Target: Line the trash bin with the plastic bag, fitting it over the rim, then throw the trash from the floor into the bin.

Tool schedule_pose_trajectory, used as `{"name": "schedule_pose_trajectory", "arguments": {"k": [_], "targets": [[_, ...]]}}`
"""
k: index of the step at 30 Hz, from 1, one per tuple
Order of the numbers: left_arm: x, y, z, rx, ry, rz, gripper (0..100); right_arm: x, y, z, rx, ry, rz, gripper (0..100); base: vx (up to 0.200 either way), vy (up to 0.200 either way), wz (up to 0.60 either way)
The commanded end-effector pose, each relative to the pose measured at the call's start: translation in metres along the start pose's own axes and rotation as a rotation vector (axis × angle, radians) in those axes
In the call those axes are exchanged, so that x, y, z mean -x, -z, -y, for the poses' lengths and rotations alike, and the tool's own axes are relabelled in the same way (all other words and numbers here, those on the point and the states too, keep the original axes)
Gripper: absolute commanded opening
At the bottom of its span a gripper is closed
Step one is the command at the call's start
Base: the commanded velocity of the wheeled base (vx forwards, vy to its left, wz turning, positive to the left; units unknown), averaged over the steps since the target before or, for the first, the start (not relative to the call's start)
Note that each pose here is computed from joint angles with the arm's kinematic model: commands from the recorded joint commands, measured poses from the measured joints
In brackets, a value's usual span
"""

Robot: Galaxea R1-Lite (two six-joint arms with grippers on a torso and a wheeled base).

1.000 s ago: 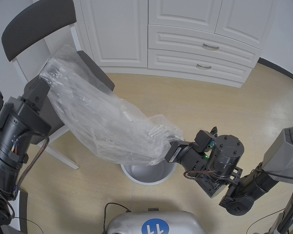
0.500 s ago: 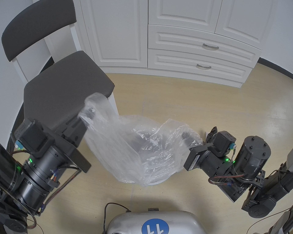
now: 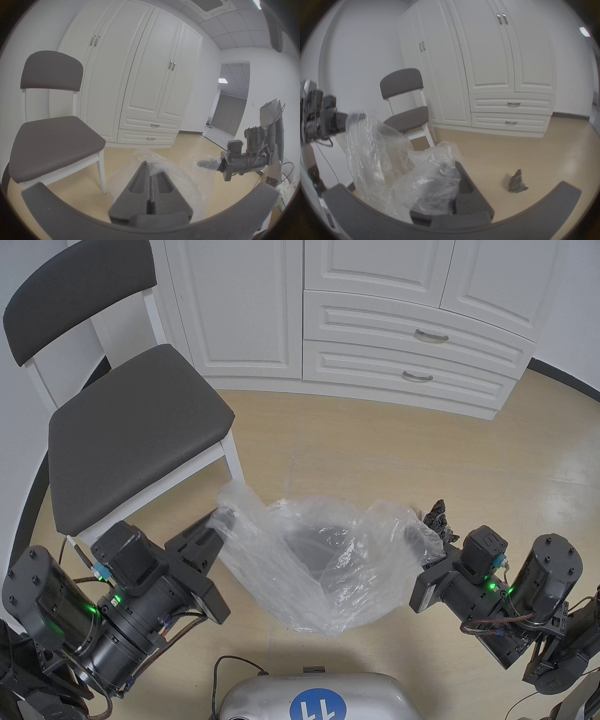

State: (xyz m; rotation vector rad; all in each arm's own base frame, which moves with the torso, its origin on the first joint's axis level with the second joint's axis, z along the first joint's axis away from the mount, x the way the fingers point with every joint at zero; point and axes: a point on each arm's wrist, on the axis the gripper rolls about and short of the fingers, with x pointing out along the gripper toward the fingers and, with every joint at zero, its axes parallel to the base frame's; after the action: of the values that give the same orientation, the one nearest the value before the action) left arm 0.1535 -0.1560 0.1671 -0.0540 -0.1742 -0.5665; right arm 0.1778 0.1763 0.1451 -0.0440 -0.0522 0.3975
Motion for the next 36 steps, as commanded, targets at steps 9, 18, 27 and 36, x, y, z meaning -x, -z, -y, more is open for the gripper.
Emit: {"name": "schedule_pose_trajectory", "arguments": {"k": [9, 18, 27, 36], "targets": [[0.001, 0.024, 0.028, -0.013, 0.019, -0.098, 0, 0.029, 0.008, 0.010, 0.130, 0.033, -0.059, 0, 0.000, 0.000, 0.00], [0.002, 0.036, 0.014, -0.044, -0.036, -0.152, 0, 0.034, 0.026, 0.014, 0.239, 0.072, -0.141, 0, 0.000, 0.000, 0.00], [0.012, 0.042, -0.010, -0.142, -0.115, -0.202, 0, 0.051, 0.025, 0.028, 0.360, 0.151, -0.166, 0, 0.000, 0.000, 0.00], [0.010, 0.040, -0.037, -0.175, -0.168, -0.200, 0, 0.067, 0.009, 0.036, 0.390, 0.169, -0.101, 0, 0.000, 0.000, 0.00]]}}
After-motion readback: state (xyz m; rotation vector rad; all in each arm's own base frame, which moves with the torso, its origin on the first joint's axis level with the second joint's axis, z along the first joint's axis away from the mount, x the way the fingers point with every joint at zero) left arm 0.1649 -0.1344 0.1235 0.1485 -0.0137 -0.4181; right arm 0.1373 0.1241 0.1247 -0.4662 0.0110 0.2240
